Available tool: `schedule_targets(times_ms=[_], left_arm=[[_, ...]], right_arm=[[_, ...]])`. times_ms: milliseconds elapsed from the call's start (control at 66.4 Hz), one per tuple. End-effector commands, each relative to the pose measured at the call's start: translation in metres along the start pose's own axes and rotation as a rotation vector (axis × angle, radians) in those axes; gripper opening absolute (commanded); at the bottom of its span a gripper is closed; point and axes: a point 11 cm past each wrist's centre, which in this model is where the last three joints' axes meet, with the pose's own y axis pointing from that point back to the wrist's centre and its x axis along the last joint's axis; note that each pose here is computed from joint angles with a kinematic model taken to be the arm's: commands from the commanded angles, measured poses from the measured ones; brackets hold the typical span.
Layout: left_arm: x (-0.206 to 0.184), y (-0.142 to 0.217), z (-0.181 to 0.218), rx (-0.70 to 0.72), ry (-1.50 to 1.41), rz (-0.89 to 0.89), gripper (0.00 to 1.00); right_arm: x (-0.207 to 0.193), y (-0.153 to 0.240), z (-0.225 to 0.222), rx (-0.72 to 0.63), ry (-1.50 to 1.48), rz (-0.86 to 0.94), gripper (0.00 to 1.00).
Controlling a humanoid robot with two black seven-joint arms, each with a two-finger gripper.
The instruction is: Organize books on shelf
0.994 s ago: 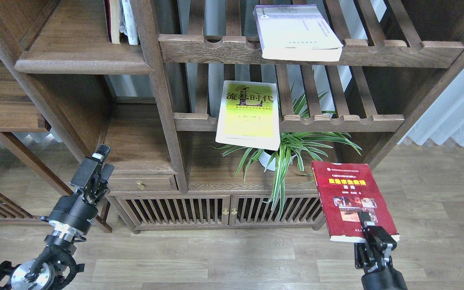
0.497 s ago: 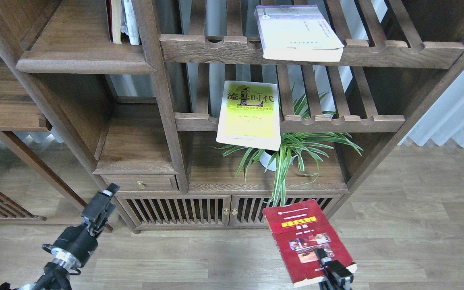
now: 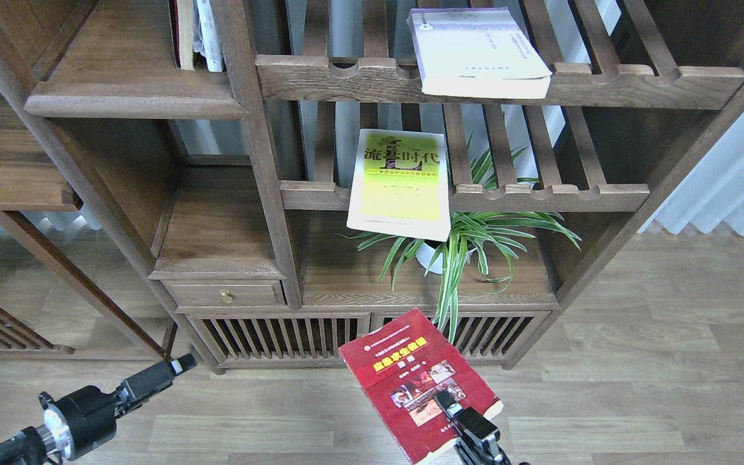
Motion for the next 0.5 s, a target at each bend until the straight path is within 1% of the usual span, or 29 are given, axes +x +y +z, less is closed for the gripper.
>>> schedule_targets(times_ms=[0,60,120,256,361,482], left_arm=[[-0.014,-0.007,0.013,-0.046,0.022,-0.052,1.0],[-0.023,-0.009,0.016,-0.085,0.099,-0.109,1.0],[-0.033,-0.01,0.021,-0.152,0.252,-0.191,1.0],[-0.04,-0.006,0.036,-0.248,0.448,-0.291,1.0],[-0.054,-0.006,0.035,-0.242,0.481,-0.342,1.0],[-0.062,-0.01,0.012,-0.152,0.491,-0.344,1.0]], right_arm=[[-0.008,-0.012,0.002,-0.037,0.022,-0.033,0.04],[-0.011,-0.018,0.003,-0.04,0.021,-0.049,0.04],[-0.014,-0.022,0.003,-0.041,0.022,-0.059,0.04],[-0.021,-0.035,0.007,-0.038,0.01,-0.089,0.04],[-0.028,-0.048,0.01,-0.039,0.003,-0.121,0.04],[-0.038,-0.06,0.022,-0.062,-0.015,-0.156,0.04]])
